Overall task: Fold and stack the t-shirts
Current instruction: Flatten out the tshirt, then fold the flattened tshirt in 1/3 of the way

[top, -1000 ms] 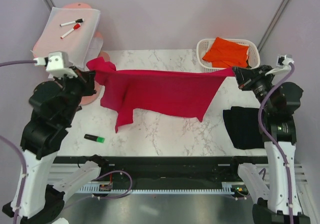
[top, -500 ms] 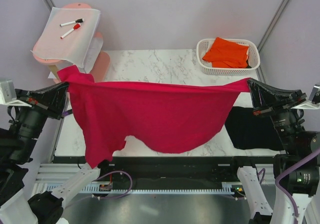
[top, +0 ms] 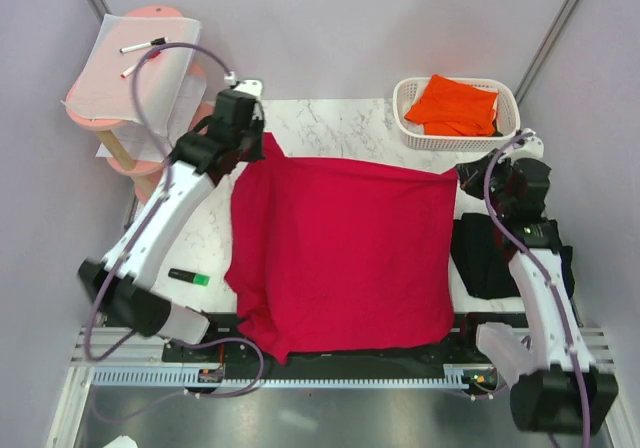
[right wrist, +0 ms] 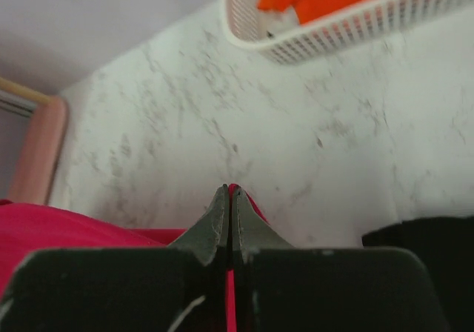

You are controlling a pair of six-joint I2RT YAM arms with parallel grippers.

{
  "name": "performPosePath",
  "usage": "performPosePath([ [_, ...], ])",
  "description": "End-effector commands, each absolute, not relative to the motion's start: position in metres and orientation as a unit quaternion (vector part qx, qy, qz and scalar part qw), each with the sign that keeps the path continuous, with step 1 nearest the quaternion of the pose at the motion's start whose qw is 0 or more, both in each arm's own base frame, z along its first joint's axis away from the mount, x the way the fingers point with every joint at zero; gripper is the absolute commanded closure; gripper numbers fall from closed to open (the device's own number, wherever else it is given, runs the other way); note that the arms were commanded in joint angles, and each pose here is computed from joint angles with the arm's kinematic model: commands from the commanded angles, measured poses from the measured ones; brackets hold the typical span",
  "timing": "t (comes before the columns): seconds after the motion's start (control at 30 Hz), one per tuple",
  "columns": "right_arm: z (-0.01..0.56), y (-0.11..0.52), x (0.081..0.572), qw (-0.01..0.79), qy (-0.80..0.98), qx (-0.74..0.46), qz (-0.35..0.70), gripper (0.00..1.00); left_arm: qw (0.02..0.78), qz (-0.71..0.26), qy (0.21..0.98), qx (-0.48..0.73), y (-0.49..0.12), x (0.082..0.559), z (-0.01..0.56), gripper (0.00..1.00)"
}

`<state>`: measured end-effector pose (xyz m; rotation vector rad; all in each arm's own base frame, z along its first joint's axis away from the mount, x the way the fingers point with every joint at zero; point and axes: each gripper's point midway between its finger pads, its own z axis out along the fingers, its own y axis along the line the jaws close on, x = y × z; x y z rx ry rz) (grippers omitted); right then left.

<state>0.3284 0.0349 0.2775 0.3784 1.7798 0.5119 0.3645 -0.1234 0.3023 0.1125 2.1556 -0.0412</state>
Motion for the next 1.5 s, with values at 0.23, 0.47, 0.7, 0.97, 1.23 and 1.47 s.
performPosePath([
  [0.23, 0.15, 0.011, 0.439, 0.509, 0.805, 0.245, 0.18, 1.0, 0.358, 0.089, 0.928, 0.052, -0.146, 0.471, 0.169, 0.98],
  [0.47, 0.127, 0.007, 0.497, 0.492, 0.808, 0.266, 0.186, 1.0, 0.36, 0.128, 0.924, 0.029, -0.144, 0.526, 0.18, 0.98],
  [0.7, 0.138, 0.007, 0.504, 0.507, 0.801, 0.256, 0.189, 1.0, 0.387, 0.141, 0.911, 0.011, -0.131, 0.52, 0.213, 0.98],
  [0.97, 0.096, 0.018, 0.48, 0.454, 0.834, 0.245, 0.193, 1.0, 0.286, 0.17, 0.943, -0.026, -0.11, 0.455, 0.138, 0.98],
  [1.23, 0.067, 0.027, 0.448, 0.416, 0.855, 0.241, 0.195, 1.0, 0.24, 0.215, 0.945, -0.053, -0.084, 0.402, 0.106, 0.98],
  [1.47, 0.064, 0.04, 0.419, 0.39, 0.87, 0.231, 0.197, 1.0, 0.229, 0.22, 0.945, -0.071, -0.078, 0.385, 0.098, 0.98],
])
